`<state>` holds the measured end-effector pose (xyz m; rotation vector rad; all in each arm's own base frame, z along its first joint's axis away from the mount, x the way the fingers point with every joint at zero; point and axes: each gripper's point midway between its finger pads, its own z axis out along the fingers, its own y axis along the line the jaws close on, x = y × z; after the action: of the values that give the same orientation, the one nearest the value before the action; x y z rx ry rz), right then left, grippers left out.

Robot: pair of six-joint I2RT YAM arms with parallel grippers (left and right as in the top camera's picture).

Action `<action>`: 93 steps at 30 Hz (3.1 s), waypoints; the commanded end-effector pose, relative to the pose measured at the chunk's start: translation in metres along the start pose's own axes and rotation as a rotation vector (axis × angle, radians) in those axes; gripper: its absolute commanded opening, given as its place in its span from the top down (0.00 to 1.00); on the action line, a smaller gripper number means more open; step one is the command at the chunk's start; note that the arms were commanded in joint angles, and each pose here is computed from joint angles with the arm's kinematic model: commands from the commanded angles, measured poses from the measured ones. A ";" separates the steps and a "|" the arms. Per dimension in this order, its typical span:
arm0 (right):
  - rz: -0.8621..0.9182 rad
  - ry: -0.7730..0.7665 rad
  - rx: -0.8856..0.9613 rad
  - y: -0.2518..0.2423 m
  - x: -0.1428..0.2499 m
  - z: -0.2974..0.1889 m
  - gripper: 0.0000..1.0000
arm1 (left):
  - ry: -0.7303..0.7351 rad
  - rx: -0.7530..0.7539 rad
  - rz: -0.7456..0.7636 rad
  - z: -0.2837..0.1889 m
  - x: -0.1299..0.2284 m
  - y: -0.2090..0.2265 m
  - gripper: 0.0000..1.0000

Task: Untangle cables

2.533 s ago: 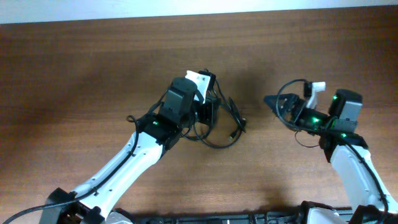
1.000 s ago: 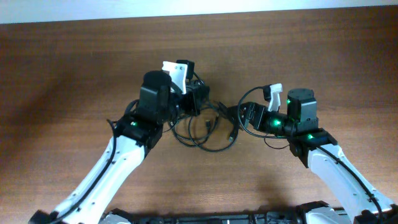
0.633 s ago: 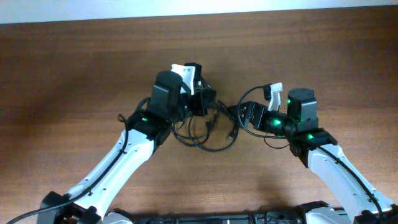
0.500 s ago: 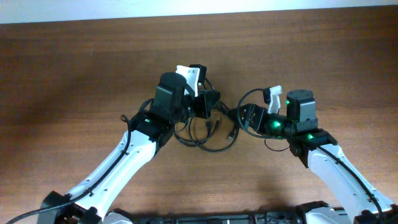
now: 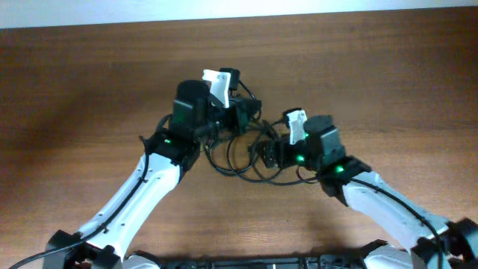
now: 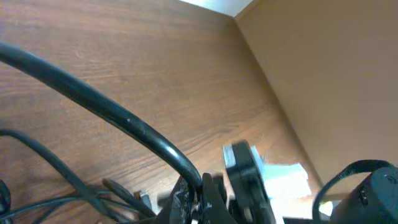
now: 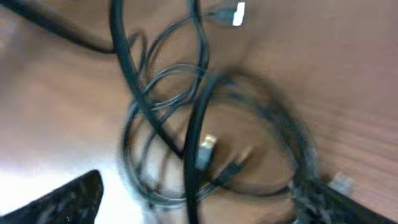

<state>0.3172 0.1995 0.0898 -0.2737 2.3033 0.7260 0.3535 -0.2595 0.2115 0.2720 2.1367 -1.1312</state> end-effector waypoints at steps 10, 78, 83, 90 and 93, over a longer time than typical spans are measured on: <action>-0.031 -0.114 0.222 -0.047 -0.019 0.020 0.96 | -0.048 0.038 -0.041 -0.035 -0.033 0.027 1.00; 0.350 -0.333 -0.034 -0.120 -0.104 -0.121 0.01 | 0.130 -0.526 -0.054 -0.022 0.020 0.110 1.00; 0.337 -0.395 -0.136 -0.086 -0.132 -0.148 0.01 | 0.127 -0.528 -0.049 -0.022 0.019 0.111 1.00; 0.296 -0.155 -0.289 -0.013 -0.083 -0.129 0.01 | 0.116 -0.522 -0.045 -0.021 0.016 0.110 1.00; 0.366 -0.001 -0.134 -0.024 -0.041 -0.106 0.01 | 0.116 -0.523 -0.045 -0.021 0.016 0.110 1.00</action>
<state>0.3055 0.1139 0.1986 0.0993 2.2042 1.1928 0.3798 -0.1816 0.1374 0.0431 2.4670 -0.5819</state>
